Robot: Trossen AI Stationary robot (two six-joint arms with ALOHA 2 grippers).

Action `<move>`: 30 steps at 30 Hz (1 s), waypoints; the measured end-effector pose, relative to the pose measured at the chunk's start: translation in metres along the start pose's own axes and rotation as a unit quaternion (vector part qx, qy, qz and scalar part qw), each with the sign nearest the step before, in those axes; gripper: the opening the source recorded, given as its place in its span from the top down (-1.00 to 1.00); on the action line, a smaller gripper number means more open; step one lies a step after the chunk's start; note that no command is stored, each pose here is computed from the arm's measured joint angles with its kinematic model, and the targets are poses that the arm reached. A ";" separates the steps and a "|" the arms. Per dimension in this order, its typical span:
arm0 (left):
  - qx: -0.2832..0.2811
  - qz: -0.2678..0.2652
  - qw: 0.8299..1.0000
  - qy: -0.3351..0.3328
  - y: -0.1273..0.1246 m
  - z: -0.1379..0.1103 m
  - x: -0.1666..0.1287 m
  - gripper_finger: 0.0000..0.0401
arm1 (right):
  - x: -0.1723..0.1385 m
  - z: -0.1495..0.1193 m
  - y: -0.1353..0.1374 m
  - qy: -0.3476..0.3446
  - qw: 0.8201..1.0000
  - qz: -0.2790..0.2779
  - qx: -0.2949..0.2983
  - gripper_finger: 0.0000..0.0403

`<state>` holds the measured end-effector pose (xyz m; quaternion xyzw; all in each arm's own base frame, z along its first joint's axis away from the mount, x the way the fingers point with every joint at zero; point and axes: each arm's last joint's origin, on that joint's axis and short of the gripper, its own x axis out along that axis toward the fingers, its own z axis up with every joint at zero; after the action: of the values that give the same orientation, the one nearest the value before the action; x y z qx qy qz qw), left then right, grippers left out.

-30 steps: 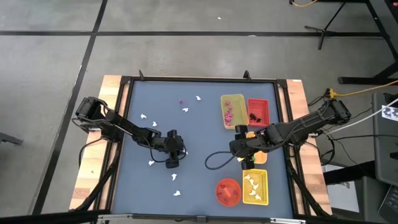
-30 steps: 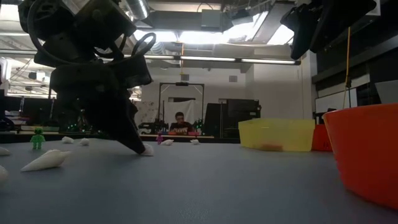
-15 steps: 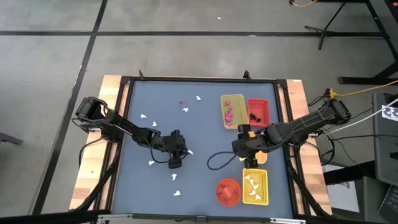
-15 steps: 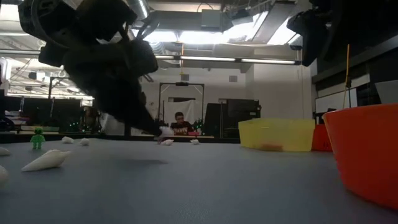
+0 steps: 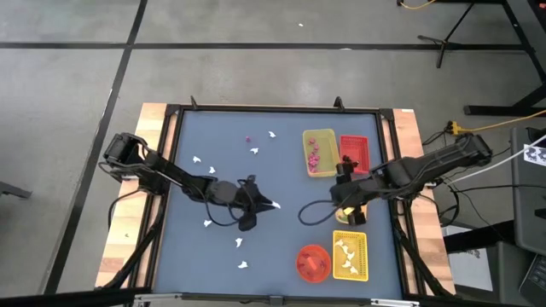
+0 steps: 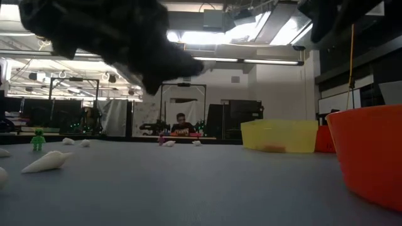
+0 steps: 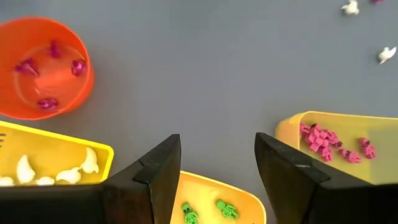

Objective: Sort Halloween decoration
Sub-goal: Put the white ghost toy into the yellow box

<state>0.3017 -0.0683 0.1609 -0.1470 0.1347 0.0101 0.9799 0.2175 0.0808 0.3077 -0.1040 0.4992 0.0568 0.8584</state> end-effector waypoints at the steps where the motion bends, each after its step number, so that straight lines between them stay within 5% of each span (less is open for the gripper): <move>1: 0.002 -0.001 1.000 -0.008 -0.003 0.005 0.002 0.76 | -0.004 -0.001 -0.001 -0.007 1.000 0.001 0.001 -0.02; 14: 0.069 -0.037 0.992 -0.096 -0.055 0.068 0.055 0.76 | -0.035 -0.012 -0.008 -0.062 0.998 0.005 0.012 -0.02; 30: 0.067 -0.081 0.986 -0.130 -0.109 0.062 0.158 0.76 | -0.050 -0.019 -0.012 -0.093 0.995 -0.008 0.018 -0.02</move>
<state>0.4765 -0.1574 0.2068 -0.0891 -0.0056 -0.0597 0.9942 0.1794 0.0646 0.3437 -0.0867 0.4171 0.0498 0.9033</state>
